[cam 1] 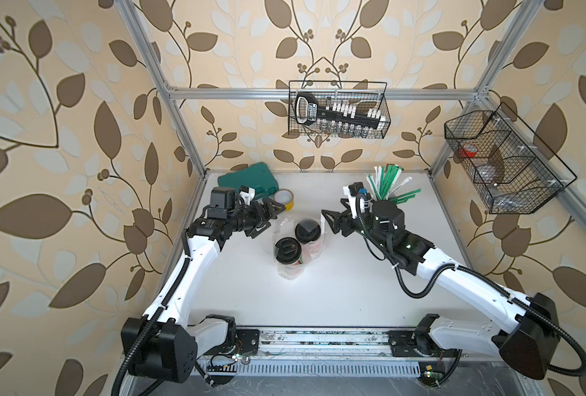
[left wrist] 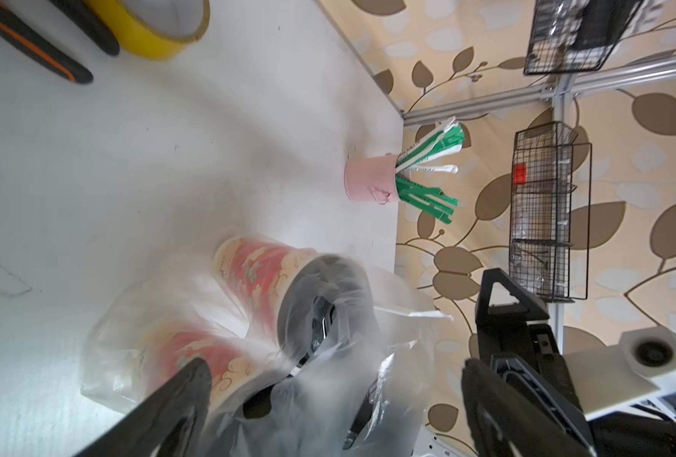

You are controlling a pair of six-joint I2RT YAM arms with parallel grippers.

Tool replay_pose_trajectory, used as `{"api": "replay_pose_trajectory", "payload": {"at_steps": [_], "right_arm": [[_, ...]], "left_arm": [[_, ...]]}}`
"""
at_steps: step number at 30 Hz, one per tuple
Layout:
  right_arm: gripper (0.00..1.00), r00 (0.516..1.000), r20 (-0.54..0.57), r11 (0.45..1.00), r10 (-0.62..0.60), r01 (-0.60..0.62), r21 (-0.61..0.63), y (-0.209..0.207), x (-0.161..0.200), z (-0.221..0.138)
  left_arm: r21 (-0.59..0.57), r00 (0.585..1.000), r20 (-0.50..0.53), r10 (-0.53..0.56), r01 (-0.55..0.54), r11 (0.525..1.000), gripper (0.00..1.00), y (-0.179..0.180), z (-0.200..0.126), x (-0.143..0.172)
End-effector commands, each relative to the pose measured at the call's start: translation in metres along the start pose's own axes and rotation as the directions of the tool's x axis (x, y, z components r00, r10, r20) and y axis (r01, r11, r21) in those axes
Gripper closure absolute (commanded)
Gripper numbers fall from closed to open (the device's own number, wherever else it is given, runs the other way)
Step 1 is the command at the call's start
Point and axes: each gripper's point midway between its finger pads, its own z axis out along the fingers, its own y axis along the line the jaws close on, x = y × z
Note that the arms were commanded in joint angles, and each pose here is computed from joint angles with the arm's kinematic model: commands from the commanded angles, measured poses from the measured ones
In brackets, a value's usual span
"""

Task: Pack milk tea into plastic carrier bags
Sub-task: Reset both arms

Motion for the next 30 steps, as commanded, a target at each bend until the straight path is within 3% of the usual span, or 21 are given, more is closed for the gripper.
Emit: {"api": "replay_pose_trajectory", "payload": {"at_steps": [1, 3, 5, 7, 9, 11, 14, 16, 19, 21, 22, 24, 25, 27, 30], "right_arm": [[0.09, 0.995, 0.092, 0.984, 0.044, -0.059, 0.168, -0.049, -0.033, -0.029], [0.05, 0.989, 0.121, 0.957, 0.082, -0.112, 0.269, -0.088, -0.034, -0.044], [0.00, 0.980, 0.150, 0.884, 0.129, -0.182, 0.430, -0.140, -0.026, -0.065], [0.00, 0.970, 0.185, 0.744, 0.158, -0.240, 0.623, -0.199, -0.005, -0.095], [0.00, 0.959, 0.208, 0.560, 0.193, -0.282, 0.779, -0.256, 0.032, -0.132], [0.00, 0.945, 0.221, 0.437, 0.239, -0.308, 0.845, -0.294, 0.071, -0.158], [0.00, 0.927, 0.251, 0.368, 0.278, -0.344, 0.864, -0.322, 0.118, -0.168], [0.00, 0.921, 0.266, 0.379, 0.284, -0.363, 0.851, -0.324, 0.132, -0.161], [0.00, 0.951, 0.261, 0.381, 0.168, -0.307, 0.872, -0.317, 0.139, -0.153], [0.00, 0.964, 0.245, 0.395, 0.103, -0.266, 0.880, -0.316, 0.148, -0.149], [0.00, 0.964, 0.244, 0.391, 0.105, -0.266, 0.881, -0.318, 0.155, -0.147], [0.01, 0.968, 0.242, 0.431, 0.063, -0.245, 0.868, -0.318, 0.161, -0.139], [0.00, 0.964, 0.259, 0.442, 0.067, -0.261, 0.858, -0.319, 0.165, -0.137], [0.00, 0.975, 0.212, 0.527, 0.060, -0.212, 0.823, -0.312, 0.165, -0.118], [0.01, 0.990, 0.137, 0.632, 0.025, -0.122, 0.766, -0.298, 0.165, -0.092]], "left_arm": [[-0.056, 0.987, 0.153, 0.043, -0.035, 0.998, 0.01, -0.007, -0.029, -0.028], [-0.176, 0.961, 0.267, 0.067, -0.020, 0.984, 0.01, 0.006, -0.045, -0.044], [-0.365, 0.907, 0.410, 0.092, 0.071, 0.928, 0.01, 0.038, -0.073, -0.059], [-0.532, 0.813, 0.564, 0.145, 0.224, 0.817, 0.01, 0.080, -0.111, -0.067], [-0.623, 0.694, 0.678, 0.243, 0.367, 0.690, 0.01, 0.123, -0.149, -0.063], [-0.686, 0.628, 0.669, 0.398, 0.315, 0.656, 0.01, 0.151, -0.150, -0.064], [-0.726, 0.553, 0.639, 0.535, 0.201, 0.658, 0.01, 0.178, -0.128, -0.068], [-0.783, 0.568, 0.567, 0.597, 0.147, 0.604, 0.01, 0.197, -0.111, -0.071], [-0.885, 0.682, 0.349, 0.643, 0.014, 0.465, 0.01, 0.223, -0.074, -0.082], [-0.910, 0.720, 0.238, 0.652, -0.070, 0.409, 0.01, 0.239, -0.050, -0.088], [-0.905, 0.716, 0.210, 0.666, -0.116, 0.410, 0.01, 0.243, -0.039, -0.090], [-0.859, 0.682, 0.225, 0.696, -0.198, 0.472, 0.01, 0.243, -0.017, -0.090], [-0.841, 0.689, 0.219, 0.691, -0.226, 0.491, 0.01, 0.244, -0.010, -0.090], [-0.828, 0.734, 0.186, 0.653, -0.241, 0.507, 0.01, 0.251, -0.005, -0.094], [-0.798, 0.743, 0.170, 0.647, -0.282, 0.533, 0.01, 0.250, 0.000, -0.094]]}}
